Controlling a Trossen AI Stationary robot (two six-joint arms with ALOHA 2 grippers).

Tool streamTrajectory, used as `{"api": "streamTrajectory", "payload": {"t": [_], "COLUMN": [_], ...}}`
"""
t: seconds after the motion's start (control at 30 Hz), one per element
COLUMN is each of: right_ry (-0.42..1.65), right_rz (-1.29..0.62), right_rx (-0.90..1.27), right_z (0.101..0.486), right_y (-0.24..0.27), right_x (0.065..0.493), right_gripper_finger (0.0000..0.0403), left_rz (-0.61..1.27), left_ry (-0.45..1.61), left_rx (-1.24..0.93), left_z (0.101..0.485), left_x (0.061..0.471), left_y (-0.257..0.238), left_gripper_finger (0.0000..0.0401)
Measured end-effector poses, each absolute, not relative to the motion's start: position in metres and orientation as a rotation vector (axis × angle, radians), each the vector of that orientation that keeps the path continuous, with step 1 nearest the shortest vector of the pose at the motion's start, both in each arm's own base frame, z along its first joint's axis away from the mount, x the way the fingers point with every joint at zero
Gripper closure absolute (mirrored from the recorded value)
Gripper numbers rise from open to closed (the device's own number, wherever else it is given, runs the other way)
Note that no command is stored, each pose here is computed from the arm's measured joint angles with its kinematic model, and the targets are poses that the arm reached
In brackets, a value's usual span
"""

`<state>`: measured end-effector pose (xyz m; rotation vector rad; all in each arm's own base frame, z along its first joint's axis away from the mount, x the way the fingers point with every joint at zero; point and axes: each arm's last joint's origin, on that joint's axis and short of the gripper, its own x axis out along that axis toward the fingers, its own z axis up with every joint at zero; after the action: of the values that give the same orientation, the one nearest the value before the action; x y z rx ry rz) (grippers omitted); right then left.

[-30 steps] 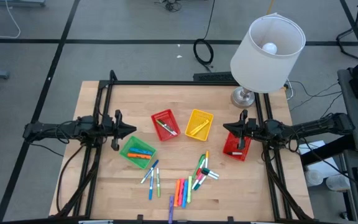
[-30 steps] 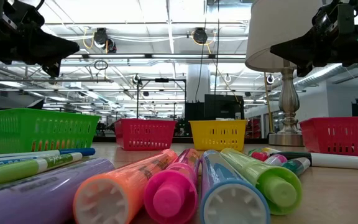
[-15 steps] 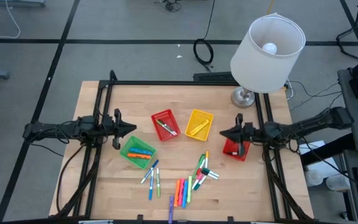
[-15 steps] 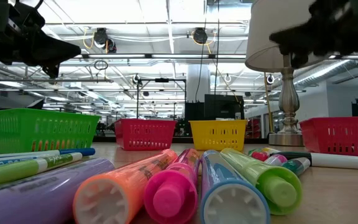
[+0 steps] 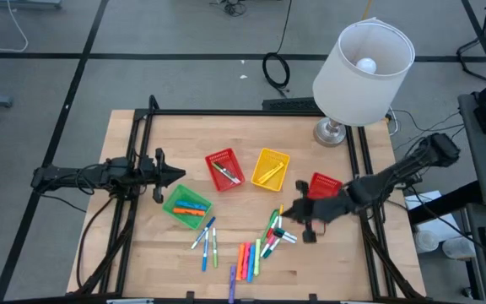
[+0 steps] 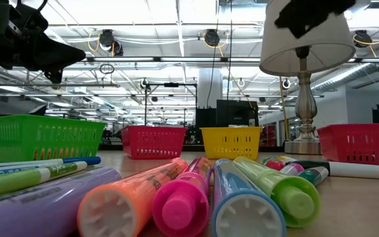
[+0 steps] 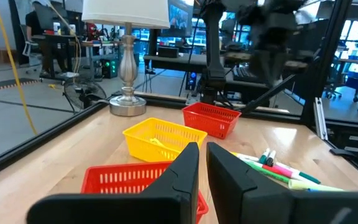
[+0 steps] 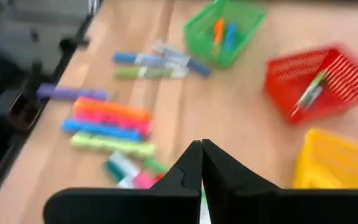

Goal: Pick & Place Markers
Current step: Put the top green marker into the right red bin

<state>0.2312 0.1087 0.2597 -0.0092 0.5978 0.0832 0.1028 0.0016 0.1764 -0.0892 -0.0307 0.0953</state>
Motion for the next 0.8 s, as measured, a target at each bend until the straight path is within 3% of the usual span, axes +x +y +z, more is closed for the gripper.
{"api": "streamTrajectory", "payload": {"t": [0.13, 0.6, 0.8], "right_ry": [0.839, 1.147, 1.237], "right_rz": [0.039, -0.158, -0.109], "right_rx": [-0.019, 0.108, 0.132], "right_z": [0.262, 0.198, 0.174], "right_y": [0.134, 0.159, 0.167], "right_x": [0.244, 0.27, 0.277], "right_gripper_finger": [0.0403, 0.0402, 0.036], "left_rz": [0.095, 0.098, 0.148], "left_ry": [-0.03, -0.037, -0.036], "left_rx": [-0.089, -0.05, -0.024], "left_z": [0.176, 0.177, 0.177], "left_x": [0.103, 0.103, 0.103], "left_y": [0.002, 0.002, 0.003], "left_gripper_finger": [0.0366, 0.0366, 0.0366]}}
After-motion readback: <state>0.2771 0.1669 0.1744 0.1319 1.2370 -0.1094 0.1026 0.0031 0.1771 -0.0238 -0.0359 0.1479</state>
